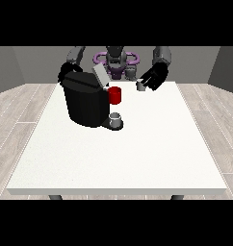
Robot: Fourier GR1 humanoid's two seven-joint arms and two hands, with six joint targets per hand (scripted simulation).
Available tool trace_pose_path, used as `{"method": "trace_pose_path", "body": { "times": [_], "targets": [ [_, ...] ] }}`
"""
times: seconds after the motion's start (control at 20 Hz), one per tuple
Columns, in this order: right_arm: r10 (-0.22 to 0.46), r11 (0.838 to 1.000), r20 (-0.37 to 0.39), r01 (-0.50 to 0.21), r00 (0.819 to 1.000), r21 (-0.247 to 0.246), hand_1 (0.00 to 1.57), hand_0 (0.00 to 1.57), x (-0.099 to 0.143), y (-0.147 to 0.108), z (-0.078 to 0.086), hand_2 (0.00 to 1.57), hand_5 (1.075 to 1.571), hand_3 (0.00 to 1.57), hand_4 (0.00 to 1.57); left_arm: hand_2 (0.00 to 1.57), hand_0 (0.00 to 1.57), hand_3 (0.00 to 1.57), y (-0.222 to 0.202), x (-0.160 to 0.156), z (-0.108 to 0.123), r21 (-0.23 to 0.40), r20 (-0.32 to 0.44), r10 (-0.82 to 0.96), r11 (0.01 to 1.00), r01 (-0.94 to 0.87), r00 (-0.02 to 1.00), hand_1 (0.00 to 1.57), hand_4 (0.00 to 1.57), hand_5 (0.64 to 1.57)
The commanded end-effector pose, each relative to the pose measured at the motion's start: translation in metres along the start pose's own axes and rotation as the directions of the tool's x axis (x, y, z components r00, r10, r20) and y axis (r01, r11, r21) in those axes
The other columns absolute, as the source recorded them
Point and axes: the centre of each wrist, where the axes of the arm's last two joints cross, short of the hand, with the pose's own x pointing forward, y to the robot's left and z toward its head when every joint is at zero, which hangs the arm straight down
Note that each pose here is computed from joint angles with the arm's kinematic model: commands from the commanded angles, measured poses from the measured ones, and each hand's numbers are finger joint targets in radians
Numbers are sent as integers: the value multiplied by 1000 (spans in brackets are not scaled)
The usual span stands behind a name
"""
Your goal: Insert the coffee pod into the coffee machine and close the lid
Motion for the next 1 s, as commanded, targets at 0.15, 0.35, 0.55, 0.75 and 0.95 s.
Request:
{"method": "trace_pose_path", "body": {
  "times": [0.15, 0.35, 0.55, 0.75, 0.95],
  "targets": [
    [33, 999, 18, -34, 999, 16, 0, 0, 12, 8, -4, 0, 1571, 0, 492, 1218, 1072, 1232, 35, 38, -19, 85, 43, -28, 996, 25, 999, 1072, 520, 1571],
    [16, 1000, 68, -17, 998, 3, 0, 0, 17, 20, -3, 0, 1571, 0, 509, 1253, 1211, 1199, 59, 44, -21, 136, 53, 32, 990, -39, 998, 1211, 507, 1571],
    [32, 999, 115, -30, 993, -20, 0, 0, 41, 12, -29, 0, 1571, 0, 541, 1332, 1282, 1269, 97, 81, -30, 171, 101, 0, 985, -17, 995, 1282, 479, 1571],
    [29, 1000, 115, -28, 993, -5, 0, 0, 30, 5, -20, 0, 1571, 0, 459, 1332, 1278, 1265, 90, 82, -32, 141, 81, -8, 990, -3, 997, 1278, 519, 1571],
    [40, 999, 117, -39, 992, -8, 0, 0, 35, 25, -16, 0, 1571, 0, 519, 1297, 1262, 1237, 101, 80, -32, 166, 74, -17, 986, 5, 997, 1262, 494, 1571]
  ]
}}
